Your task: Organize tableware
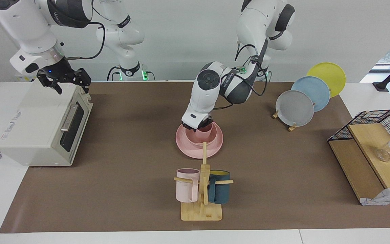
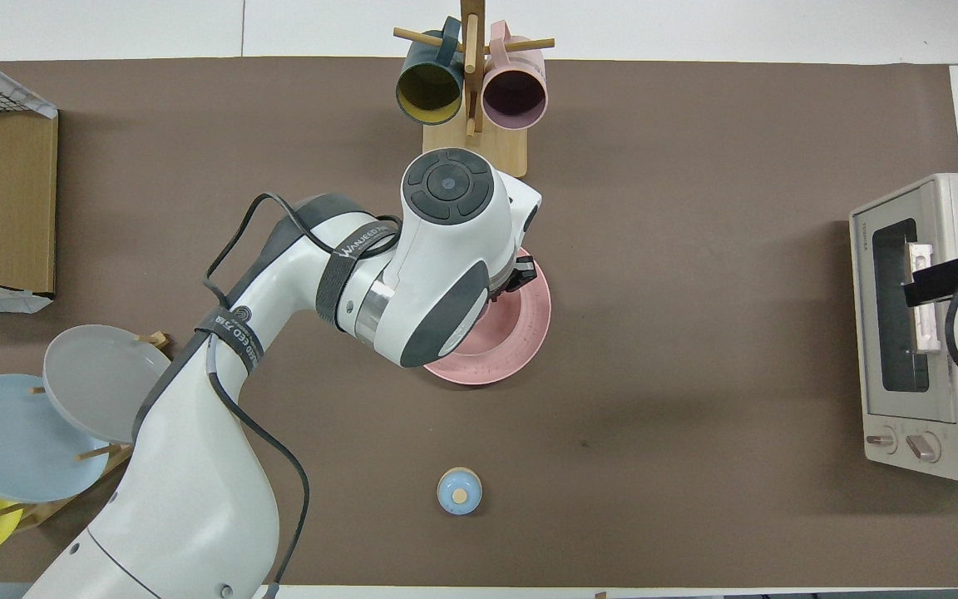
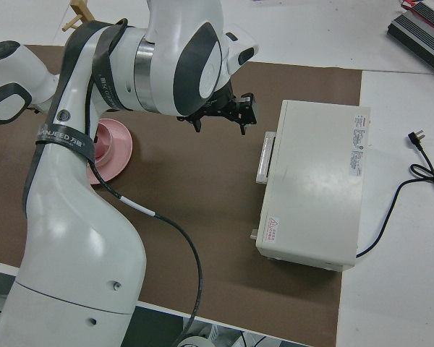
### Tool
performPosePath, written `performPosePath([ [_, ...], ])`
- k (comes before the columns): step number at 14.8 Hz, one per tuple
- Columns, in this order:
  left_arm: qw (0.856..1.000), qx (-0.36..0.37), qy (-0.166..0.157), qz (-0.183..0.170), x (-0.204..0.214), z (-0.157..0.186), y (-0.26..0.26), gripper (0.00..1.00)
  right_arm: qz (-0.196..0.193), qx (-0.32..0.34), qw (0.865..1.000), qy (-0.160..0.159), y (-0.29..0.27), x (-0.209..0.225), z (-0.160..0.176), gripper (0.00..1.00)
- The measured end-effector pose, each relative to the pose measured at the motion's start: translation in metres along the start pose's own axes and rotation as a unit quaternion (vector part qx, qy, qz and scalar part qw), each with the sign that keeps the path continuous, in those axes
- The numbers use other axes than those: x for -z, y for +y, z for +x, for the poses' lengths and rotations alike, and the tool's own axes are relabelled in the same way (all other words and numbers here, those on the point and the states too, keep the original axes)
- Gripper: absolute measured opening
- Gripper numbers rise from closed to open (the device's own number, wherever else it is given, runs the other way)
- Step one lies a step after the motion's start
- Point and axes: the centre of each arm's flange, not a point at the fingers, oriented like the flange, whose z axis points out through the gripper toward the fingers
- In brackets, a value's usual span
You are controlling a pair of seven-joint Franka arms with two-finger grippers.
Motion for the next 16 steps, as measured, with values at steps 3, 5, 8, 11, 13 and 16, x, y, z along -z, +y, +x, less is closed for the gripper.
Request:
performPosePath([
  [3, 1.0, 0.001, 0.007, -0.007, -0.005, 0.001, 0.0, 0.06, 0.001, -0.004, 1.0, 0.005, 0.004, 0.003, -0.002, 1.0],
  [5, 1.0, 0.001, 0.011, -0.01, -0.009, 0.001, -0.001, 0.24, 0.0, -0.001, 1.0, 0.007, 0.001, 0.003, -0.001, 1.0],
  [8, 1.0, 0.002, 0.01, -0.008, -0.012, 0.001, -0.002, 0.65, 0.0, 0.001, 1.0, 0.01, -0.002, 0.006, 0.0, 1.0],
  [11, 1.0, 0.005, 0.009, -0.006, 0.006, 0.001, -0.006, 0.96, -0.001, -0.003, 1.0, 0.016, 0.002, 0.011, -0.001, 1.0],
  [13, 1.0, 0.013, 0.012, -0.004, 0.043, 0.003, -0.02, 1.0, 0.0, -0.007, 1.0, 0.016, 0.006, 0.011, -0.001, 1.0],
  [16, 0.999, 0.037, 0.019, -0.006, 0.112, 0.009, -0.061, 1.0, -0.001, -0.003, 1.0, 0.016, 0.001, 0.012, -0.001, 1.0],
])
